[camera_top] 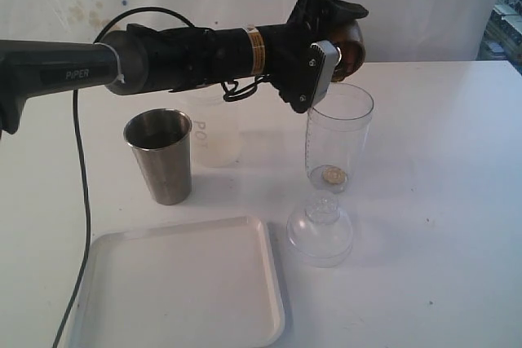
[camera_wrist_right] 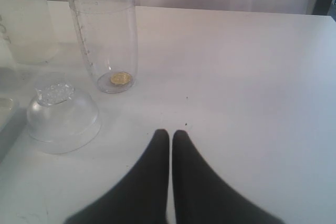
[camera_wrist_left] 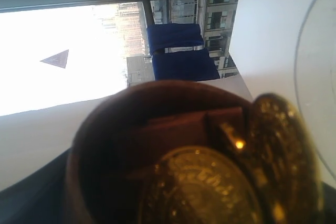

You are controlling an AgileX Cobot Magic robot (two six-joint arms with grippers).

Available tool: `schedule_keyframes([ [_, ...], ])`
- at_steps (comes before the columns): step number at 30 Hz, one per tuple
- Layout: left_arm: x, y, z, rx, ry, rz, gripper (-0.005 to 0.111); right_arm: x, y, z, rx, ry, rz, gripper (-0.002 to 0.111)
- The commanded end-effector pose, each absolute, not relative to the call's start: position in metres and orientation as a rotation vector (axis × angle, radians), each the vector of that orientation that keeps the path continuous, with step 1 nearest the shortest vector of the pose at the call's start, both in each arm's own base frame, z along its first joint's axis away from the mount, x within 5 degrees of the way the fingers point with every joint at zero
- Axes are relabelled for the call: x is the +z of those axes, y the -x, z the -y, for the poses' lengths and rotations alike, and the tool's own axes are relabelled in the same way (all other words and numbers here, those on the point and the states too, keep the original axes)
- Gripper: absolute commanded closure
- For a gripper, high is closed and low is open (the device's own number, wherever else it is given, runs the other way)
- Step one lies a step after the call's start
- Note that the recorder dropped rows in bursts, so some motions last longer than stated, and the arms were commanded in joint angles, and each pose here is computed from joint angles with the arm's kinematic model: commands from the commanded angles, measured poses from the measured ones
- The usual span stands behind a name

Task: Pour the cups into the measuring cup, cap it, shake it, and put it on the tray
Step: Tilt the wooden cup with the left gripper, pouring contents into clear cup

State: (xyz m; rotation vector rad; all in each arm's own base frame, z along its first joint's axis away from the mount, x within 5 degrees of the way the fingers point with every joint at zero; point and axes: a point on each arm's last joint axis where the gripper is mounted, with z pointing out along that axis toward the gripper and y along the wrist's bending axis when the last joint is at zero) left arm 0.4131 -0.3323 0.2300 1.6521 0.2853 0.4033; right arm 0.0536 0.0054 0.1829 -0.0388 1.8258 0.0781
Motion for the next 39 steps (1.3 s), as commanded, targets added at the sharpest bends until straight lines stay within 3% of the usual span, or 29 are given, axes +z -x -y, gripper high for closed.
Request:
schedule_keyframes([
  [1, 0.2409, -0.411, 0.3345, 0.43, -1.617, -0.243, 0.107, 0.183, -0.0535, -0.0052, 0.075, 0.038, -1.818, 0.106],
  [27, 0.2409, -0.4109, 0.3382, 0.457, -1.611, -0.288, 0.107, 0.183, -0.0535, -0.0052, 0.075, 0.038, -1.818, 0.106],
  [39, 0.2417, -0.4088, 0.3401, 0.603, -1.638, -0.11, 0.107, 0.183, -0.0535, -0.0052, 0.075, 0.038, -1.818, 0.106],
])
